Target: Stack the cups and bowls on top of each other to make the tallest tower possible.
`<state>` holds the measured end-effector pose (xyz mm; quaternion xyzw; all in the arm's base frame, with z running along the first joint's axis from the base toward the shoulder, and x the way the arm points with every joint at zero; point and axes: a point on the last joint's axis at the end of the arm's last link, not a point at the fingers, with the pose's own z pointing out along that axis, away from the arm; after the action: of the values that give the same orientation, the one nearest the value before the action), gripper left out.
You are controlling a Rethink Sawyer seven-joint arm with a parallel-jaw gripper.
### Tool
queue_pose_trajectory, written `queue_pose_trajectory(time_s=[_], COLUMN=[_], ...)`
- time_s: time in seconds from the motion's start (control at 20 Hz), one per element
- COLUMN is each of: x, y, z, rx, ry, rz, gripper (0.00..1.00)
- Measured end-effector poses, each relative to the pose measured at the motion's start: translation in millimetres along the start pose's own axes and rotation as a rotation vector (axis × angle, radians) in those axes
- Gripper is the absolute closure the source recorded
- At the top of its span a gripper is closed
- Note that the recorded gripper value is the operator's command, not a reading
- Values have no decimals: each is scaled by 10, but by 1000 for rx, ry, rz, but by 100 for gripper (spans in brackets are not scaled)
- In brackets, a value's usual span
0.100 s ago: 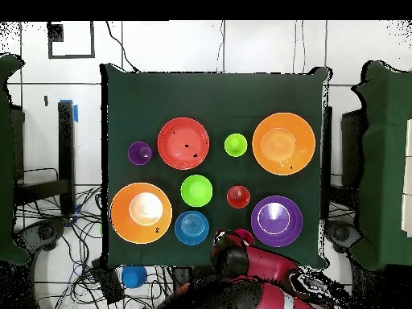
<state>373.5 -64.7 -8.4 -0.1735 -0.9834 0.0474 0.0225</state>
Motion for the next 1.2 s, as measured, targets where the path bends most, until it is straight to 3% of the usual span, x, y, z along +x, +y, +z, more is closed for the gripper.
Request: queue_pose_trajectory(time_s=[0.6,0.9,1.2], x=[-61,-223,-382], y=[12,75,171], z=[-52,-234,-436], rx=[2,12,23], ry=[-20,-39,-25], rz=[-5,-3,11], gripper=[100,100,100])
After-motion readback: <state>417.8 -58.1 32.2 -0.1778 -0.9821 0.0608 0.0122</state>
